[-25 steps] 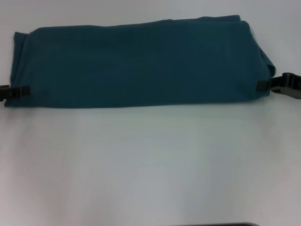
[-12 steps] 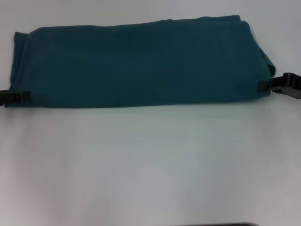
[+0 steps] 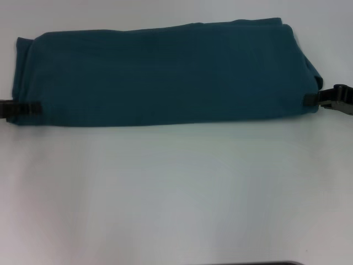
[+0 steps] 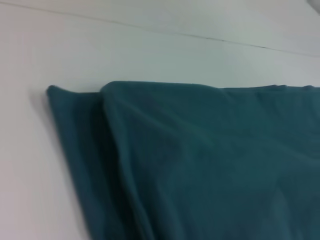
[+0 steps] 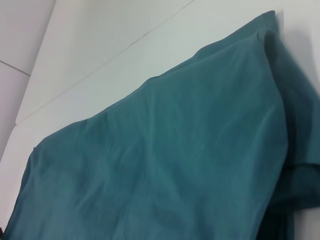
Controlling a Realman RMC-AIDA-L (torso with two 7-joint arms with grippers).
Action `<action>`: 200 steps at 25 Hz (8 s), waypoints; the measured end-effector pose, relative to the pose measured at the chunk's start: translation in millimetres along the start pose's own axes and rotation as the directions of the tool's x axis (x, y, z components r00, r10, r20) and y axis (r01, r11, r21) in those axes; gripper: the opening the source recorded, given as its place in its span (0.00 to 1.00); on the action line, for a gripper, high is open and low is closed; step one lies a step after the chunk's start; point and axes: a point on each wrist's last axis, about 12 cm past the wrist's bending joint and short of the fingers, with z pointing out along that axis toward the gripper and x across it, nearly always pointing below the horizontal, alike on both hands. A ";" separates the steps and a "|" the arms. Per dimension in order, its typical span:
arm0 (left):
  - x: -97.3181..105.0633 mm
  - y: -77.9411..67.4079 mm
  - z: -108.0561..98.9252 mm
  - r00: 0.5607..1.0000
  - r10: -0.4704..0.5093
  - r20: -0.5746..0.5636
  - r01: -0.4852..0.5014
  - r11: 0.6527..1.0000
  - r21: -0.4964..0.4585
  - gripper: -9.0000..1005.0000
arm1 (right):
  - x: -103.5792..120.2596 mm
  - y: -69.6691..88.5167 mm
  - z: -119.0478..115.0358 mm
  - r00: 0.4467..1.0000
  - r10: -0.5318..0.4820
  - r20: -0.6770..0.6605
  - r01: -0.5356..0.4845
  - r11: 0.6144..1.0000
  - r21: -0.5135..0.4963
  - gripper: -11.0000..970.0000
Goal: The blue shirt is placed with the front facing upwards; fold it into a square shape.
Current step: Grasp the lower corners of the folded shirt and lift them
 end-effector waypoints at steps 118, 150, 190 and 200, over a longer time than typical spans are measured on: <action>0.2 12.4 -3.6 0.998 0.014 -0.067 -0.023 0.991 -0.129 0.06 | 6.3 -5.1 -5.8 1.000 0.024 0.007 -0.024 1.000 0.002 0.06; -7.7 6.0 -3.1 0.998 -0.020 -0.062 0.013 0.995 -0.096 0.58 | 5.0 -6.8 -11.3 1.000 0.020 0.007 -0.020 1.000 0.004 0.06; -9.3 0.6 8.7 0.993 0.012 -0.116 -0.025 0.994 -0.111 0.23 | 4.3 -5.4 -10.2 1.000 0.019 0.006 -0.019 1.000 -0.003 0.07; -8.1 1.8 8.8 0.992 0.010 -0.123 -0.025 0.992 -0.123 0.01 | 5.4 -6.7 -11.0 1.000 0.017 0.008 -0.017 1.000 0.002 0.07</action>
